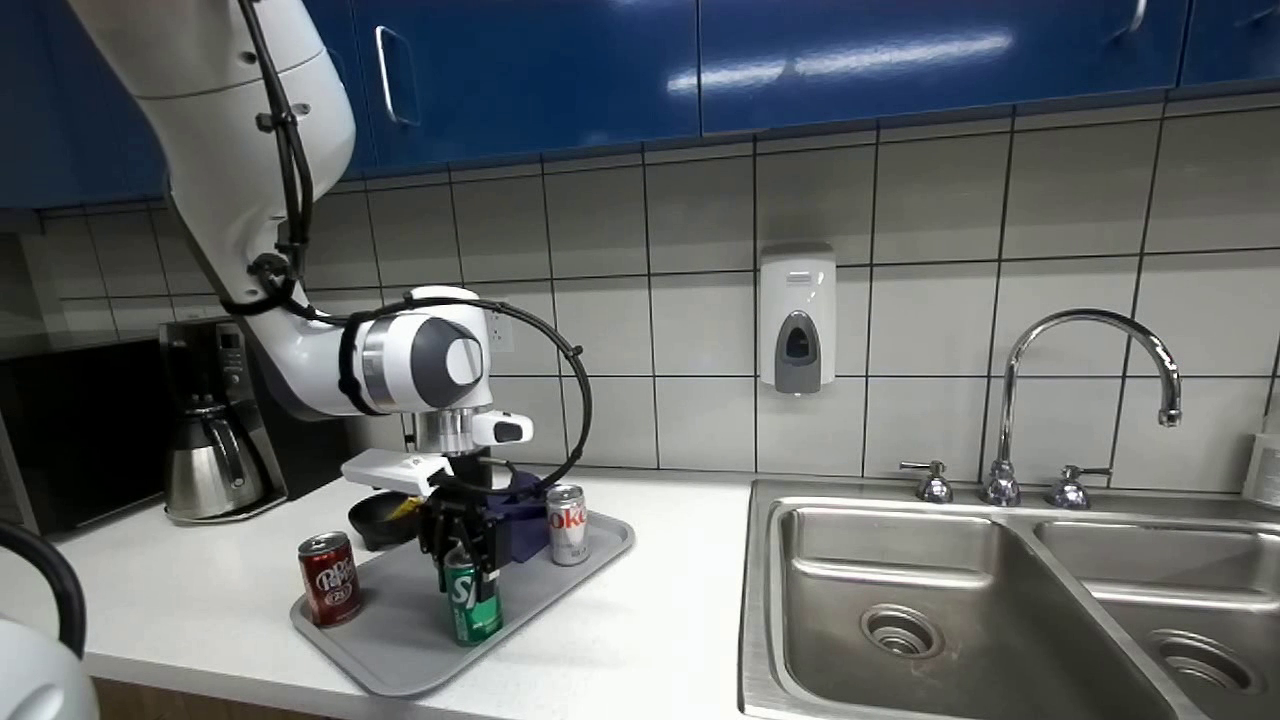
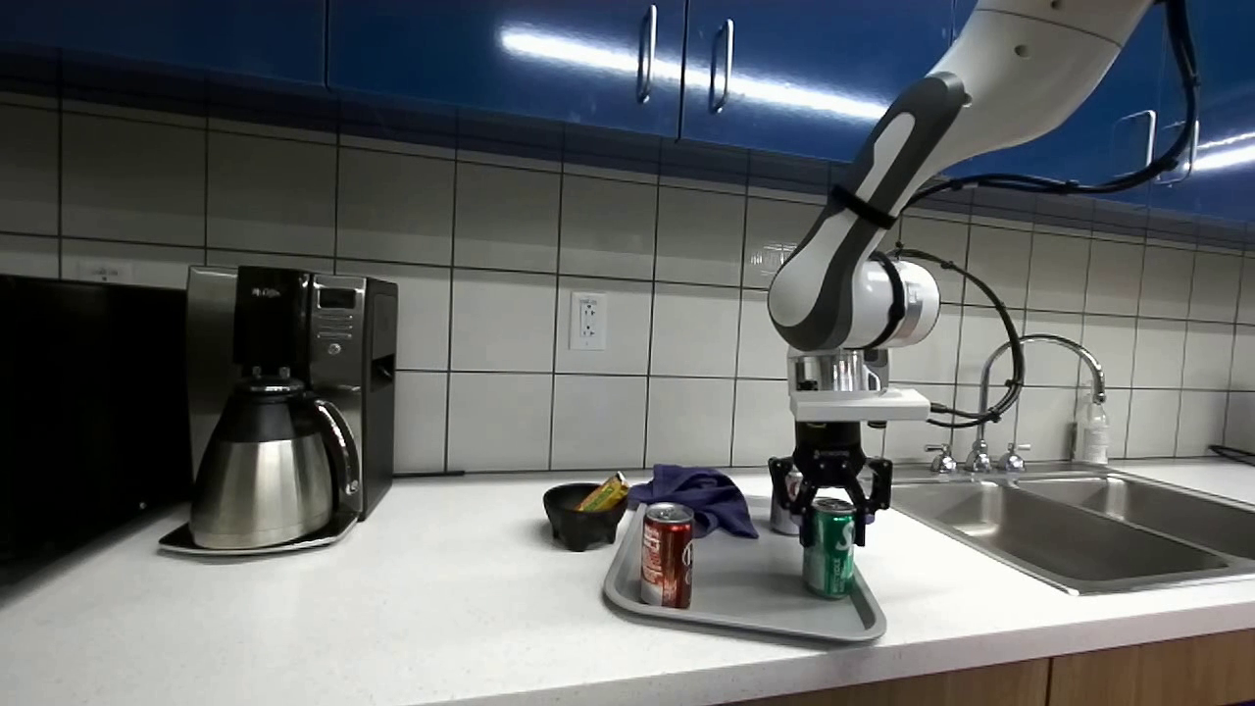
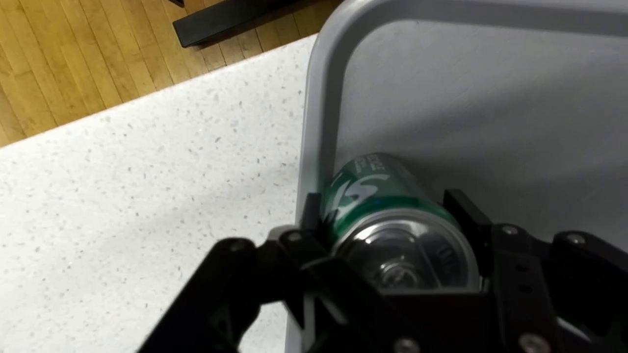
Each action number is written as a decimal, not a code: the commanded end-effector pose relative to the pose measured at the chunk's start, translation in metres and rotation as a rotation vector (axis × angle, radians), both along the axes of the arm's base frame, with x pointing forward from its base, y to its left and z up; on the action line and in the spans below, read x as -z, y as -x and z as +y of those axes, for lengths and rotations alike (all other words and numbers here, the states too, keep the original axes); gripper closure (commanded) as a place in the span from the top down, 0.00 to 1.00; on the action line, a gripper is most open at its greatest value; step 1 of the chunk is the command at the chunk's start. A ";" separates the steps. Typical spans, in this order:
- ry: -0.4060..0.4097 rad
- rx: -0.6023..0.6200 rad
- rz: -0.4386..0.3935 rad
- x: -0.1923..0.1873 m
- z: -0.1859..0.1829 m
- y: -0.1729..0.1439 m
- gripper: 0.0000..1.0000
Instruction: Take all three cans off of the tray
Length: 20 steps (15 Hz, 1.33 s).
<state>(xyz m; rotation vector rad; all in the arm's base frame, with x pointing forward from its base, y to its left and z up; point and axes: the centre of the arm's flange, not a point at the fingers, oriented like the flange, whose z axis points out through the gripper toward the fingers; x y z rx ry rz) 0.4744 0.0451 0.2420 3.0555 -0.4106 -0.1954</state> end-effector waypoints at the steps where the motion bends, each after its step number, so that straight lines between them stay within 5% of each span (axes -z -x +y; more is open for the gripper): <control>1: -0.004 0.003 -0.057 -0.022 0.001 0.010 0.39; 9: -0.011 0.009 -0.144 -0.049 -0.005 0.028 0.39; 20: -0.011 0.085 -0.161 -0.056 -0.053 0.047 0.39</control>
